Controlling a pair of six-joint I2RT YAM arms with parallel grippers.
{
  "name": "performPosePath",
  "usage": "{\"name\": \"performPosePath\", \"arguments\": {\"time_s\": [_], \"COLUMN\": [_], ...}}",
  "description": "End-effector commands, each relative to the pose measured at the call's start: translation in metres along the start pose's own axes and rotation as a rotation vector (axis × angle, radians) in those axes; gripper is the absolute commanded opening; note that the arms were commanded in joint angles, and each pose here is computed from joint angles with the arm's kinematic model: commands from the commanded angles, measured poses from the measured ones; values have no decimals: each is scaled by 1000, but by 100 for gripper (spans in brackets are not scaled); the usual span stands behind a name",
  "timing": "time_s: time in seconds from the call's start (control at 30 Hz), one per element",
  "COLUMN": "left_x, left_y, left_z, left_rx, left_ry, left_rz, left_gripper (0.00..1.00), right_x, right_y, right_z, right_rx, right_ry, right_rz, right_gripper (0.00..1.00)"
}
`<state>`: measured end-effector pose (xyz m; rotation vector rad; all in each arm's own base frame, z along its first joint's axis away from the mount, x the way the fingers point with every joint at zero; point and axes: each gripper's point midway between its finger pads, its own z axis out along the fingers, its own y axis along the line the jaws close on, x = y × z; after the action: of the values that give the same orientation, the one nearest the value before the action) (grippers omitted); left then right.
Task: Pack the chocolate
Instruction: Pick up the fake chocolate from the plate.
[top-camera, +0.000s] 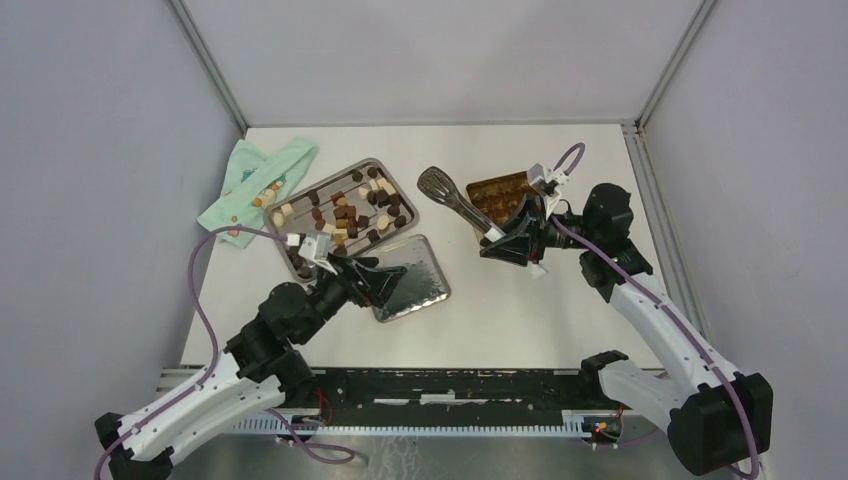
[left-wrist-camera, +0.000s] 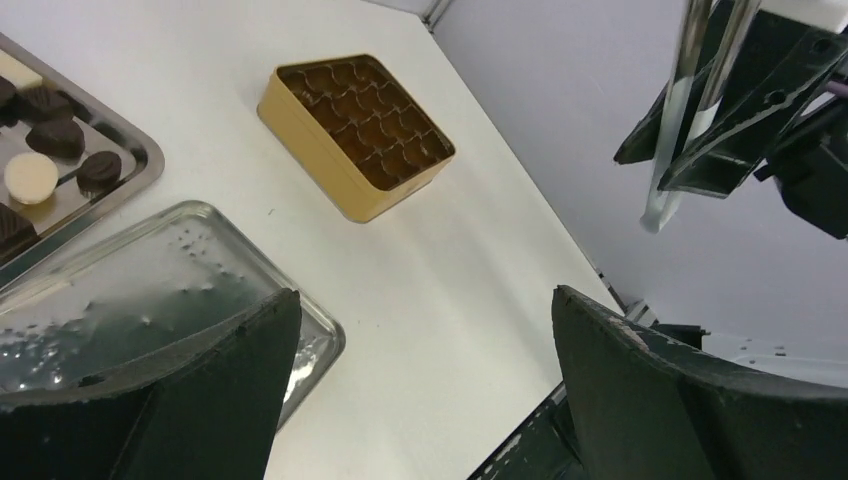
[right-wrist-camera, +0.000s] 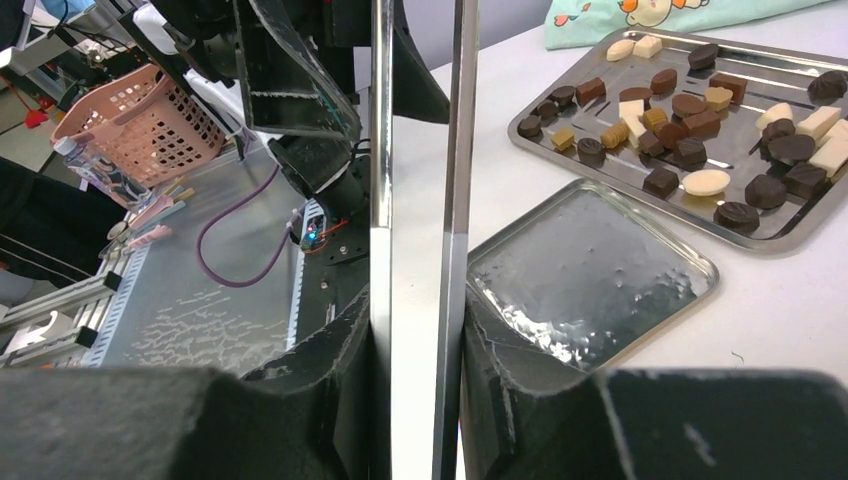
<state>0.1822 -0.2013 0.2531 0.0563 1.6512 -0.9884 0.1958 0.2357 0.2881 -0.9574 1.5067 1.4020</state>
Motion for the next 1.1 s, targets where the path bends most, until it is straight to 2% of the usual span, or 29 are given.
{"name": "performPosePath", "arguments": {"time_s": [0.0, 0.1, 0.27, 0.33, 0.43, 0.47, 0.53, 0.63, 0.7, 0.77, 0.83, 0.93, 1.07], "left_x": [11, 5, 8, 11, 16, 16, 15, 13, 14, 11, 6, -2, -10], "left_y": [-13, -46, -59, -62, -65, -65, -66, -67, -63, -51, -29, -3, 14], "left_z": [5, 10, 23, 27, 28, 27, 25, 22, 22, 26, 29, 29, 28], "left_rx": [84, 244, 282, 297, 316, 321, 329, 338, 318, 238, 97, -72, -195], "left_ry": [40, 28, 64, 81, 92, 90, 82, 68, 72, 77, 89, 116, 150], "left_rz": [27, 20, 47, 40, 21, 15, 3, -8, 0, 34, 90, 176, 235], "left_gripper": [100, 100, 100, 100, 99, 99, 99, 99, 99, 100, 100, 100, 100], "right_x": [-7, -8, -8, -7, -8, -8, -8, -8, -8, -8, -6, -4, -3], "right_y": [3, 5, 4, 4, 3, 3, 3, 3, 3, -1, -6, -12, -18], "right_z": [-1, 0, 1, 1, 1, 1, 1, 1, 1, 0, 0, -1, -1], "right_rx": [-19, -29, -36, -36, -28, -26, -24, -25, -23, -7, 21, 50, 76], "right_ry": [-26, -32, -30, -31, -34, -35, -34, -33, -33, -29, -16, -2, 6], "right_rz": [-47, -35, -20, -18, -15, -15, -12, -10, -18, -25, -44, -66, -75], "right_gripper": [37, 47, 49, 41, 8, 4, 3, 10, 21, 33, 40, 46, 47]}}
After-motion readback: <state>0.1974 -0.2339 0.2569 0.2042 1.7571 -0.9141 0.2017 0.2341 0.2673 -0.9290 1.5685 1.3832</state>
